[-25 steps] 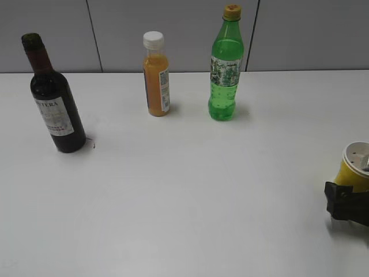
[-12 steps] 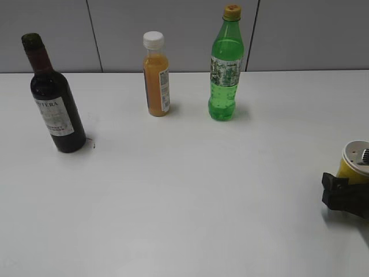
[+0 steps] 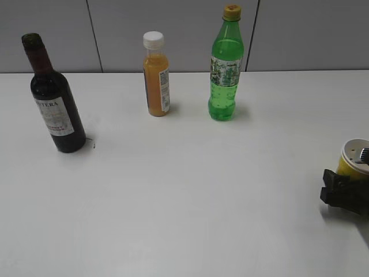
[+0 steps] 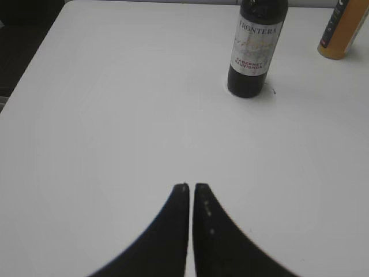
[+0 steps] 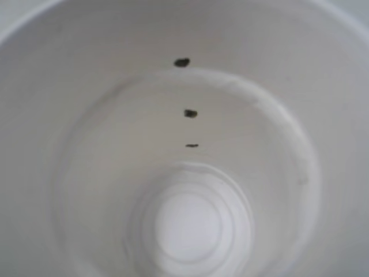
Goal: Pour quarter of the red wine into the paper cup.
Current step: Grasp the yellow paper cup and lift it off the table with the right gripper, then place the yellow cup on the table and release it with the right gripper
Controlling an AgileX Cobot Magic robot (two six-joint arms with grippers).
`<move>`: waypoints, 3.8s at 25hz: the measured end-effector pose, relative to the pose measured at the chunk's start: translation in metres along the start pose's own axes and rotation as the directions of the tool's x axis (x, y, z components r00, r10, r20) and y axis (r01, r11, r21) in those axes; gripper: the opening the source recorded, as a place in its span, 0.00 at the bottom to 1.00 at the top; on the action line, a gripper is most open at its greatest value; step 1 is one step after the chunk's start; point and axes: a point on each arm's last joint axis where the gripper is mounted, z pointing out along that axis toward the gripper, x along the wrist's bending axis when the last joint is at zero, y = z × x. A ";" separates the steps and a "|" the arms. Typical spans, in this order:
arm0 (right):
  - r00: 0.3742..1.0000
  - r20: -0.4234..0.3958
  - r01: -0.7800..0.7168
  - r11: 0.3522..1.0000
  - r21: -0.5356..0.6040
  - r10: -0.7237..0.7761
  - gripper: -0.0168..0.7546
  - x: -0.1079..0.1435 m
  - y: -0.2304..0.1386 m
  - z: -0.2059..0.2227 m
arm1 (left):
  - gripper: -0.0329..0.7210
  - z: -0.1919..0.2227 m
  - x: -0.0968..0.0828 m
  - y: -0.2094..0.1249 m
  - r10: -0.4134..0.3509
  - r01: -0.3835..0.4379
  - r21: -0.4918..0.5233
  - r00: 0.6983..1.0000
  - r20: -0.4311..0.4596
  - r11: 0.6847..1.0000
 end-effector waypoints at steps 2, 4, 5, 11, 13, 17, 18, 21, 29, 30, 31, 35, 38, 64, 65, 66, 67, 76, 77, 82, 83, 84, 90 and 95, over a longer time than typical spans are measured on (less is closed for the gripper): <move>1.000 0.000 0.000 1.000 -0.002 0.000 0.73 0.000 0.000 0.000 | 0.04 0.000 0.000 0.000 0.000 0.000 0.000 1.000 0.000 1.000; 1.000 0.000 0.000 1.000 -0.003 0.000 0.71 0.000 0.000 0.000 | 0.04 0.000 0.000 0.000 0.000 0.000 0.000 1.000 0.000 1.000; 1.000 0.000 0.000 1.000 -0.003 0.000 0.71 0.000 0.000 0.000 | 0.04 0.000 0.000 0.000 0.000 0.000 0.000 1.000 0.000 1.000; 1.000 0.000 0.000 1.000 -0.002 0.000 0.62 0.000 0.000 0.000 | 0.04 0.000 0.000 0.000 0.000 0.000 0.000 1.000 0.000 1.000; 1.000 0.000 0.000 1.000 -0.002 0.000 0.62 0.000 0.000 0.000 | 0.04 0.000 0.000 0.000 0.000 0.000 0.000 1.000 0.000 1.000; 1.000 0.000 0.000 1.000 -0.003 0.000 0.62 0.000 0.000 0.001 | 0.04 0.000 0.000 0.000 0.000 0.000 0.000 1.000 0.000 1.000; 1.000 -0.001 0.000 1.000 -0.003 0.000 0.62 0.000 0.000 0.001 | 0.04 0.000 0.000 0.000 0.000 0.000 0.000 1.000 0.000 1.000; 1.000 -0.003 0.000 1.000 -0.002 0.000 0.62 0.000 0.001 0.000 | 0.04 0.000 0.000 0.000 0.000 0.000 0.000 1.000 0.000 1.000; 1.000 -0.007 0.002 1.000 0.002 -0.002 0.62 0.001 0.001 -0.001 | 0.04 0.000 0.000 0.000 0.000 0.000 0.000 1.000 0.000 1.000; 1.000 -0.009 0.002 1.000 0.006 -0.002 0.62 0.001 0.001 -0.003 | 0.04 0.000 0.000 0.000 0.000 0.000 0.000 1.000 0.000 1.000; 1.000 -0.012 0.003 1.000 0.009 -0.003 0.62 0.001 0.001 -0.004 | 0.04 0.000 0.000 0.000 0.000 0.000 0.000 1.000 0.000 1.000; 0.999 -0.044 0.010 1.000 0.015 -0.009 0.62 0.004 0.006 -0.009 | 0.04 0.000 0.000 0.000 0.000 0.000 0.000 1.000 0.000 1.000; 0.994 -0.103 0.029 0.999 0.014 -0.028 0.61 0.009 0.009 -0.012 | 0.04 0.000 0.000 0.000 0.000 0.000 0.000 1.000 0.000 1.000; 0.402 -0.800 0.216 0.895 -0.390 -0.445 0.61 0.123 0.092 0.029 | 0.04 0.000 0.000 0.000 0.000 0.000 0.000 1.000 0.000 1.000; 0.379 -0.814 0.212 0.897 -0.388 -0.441 0.61 0.131 0.094 0.032 | 0.04 0.000 0.000 0.000 0.000 0.000 0.000 1.000 0.000 1.000; 0.358 -0.827 0.209 0.900 -0.383 -0.435 0.61 0.138 0.096 0.037 | 0.04 0.000 0.000 0.000 0.000 0.000 0.000 1.000 0.000 1.000; 0.333 -0.840 0.208 0.903 -0.377 -0.428 0.61 0.146 0.098 0.041 | 0.04 0.000 0.000 0.000 0.000 0.000 0.000 1.000 0.000 1.000; 0.056 -0.881 0.350 0.836 -0.423 -0.470 0.61 0.210 0.074 0.081 | 0.04 0.000 0.000 0.000 0.000 0.000 0.000 1.000 0.000 1.000; 0.040 -0.873 0.356 0.823 -0.442 -0.486 0.61 0.219 0.073 0.089 | 0.04 0.000 0.000 0.000 0.000 0.000 0.000 1.000 0.000 1.000; 0.042 -0.870 0.376 0.815 -0.441 -0.491 0.61 0.230 0.068 0.103 | 0.04 0.000 0.000 0.000 0.000 0.000 0.000 1.000 0.000 1.000; 0.047 -0.871 0.384 0.814 -0.436 -0.489 0.61 0.231 0.066 0.106 | 0.04 0.000 0.000 0.000 0.000 0.000 0.000 1.000 0.000 1.000; 0.050 -0.874 0.390 0.815 -0.429 -0.484 0.61 0.232 0.063 0.108 | 0.04 0.000 0.000 0.000 0.000 0.000 0.000 1.000 0.000 1.000; 0.068 -0.905 0.401 0.842 -0.360 -0.420 0.61 0.231 0.047 0.116 | 0.04 0.000 0.000 0.000 0.000 0.000 0.000 1.000 0.000 1.000; 0.068 -0.906 0.400 0.843 -0.360 -0.419 0.61 0.231 0.047 0.116 | 0.04 0.000 0.000 0.000 0.000 0.000 0.000 1.000 0.000 1.000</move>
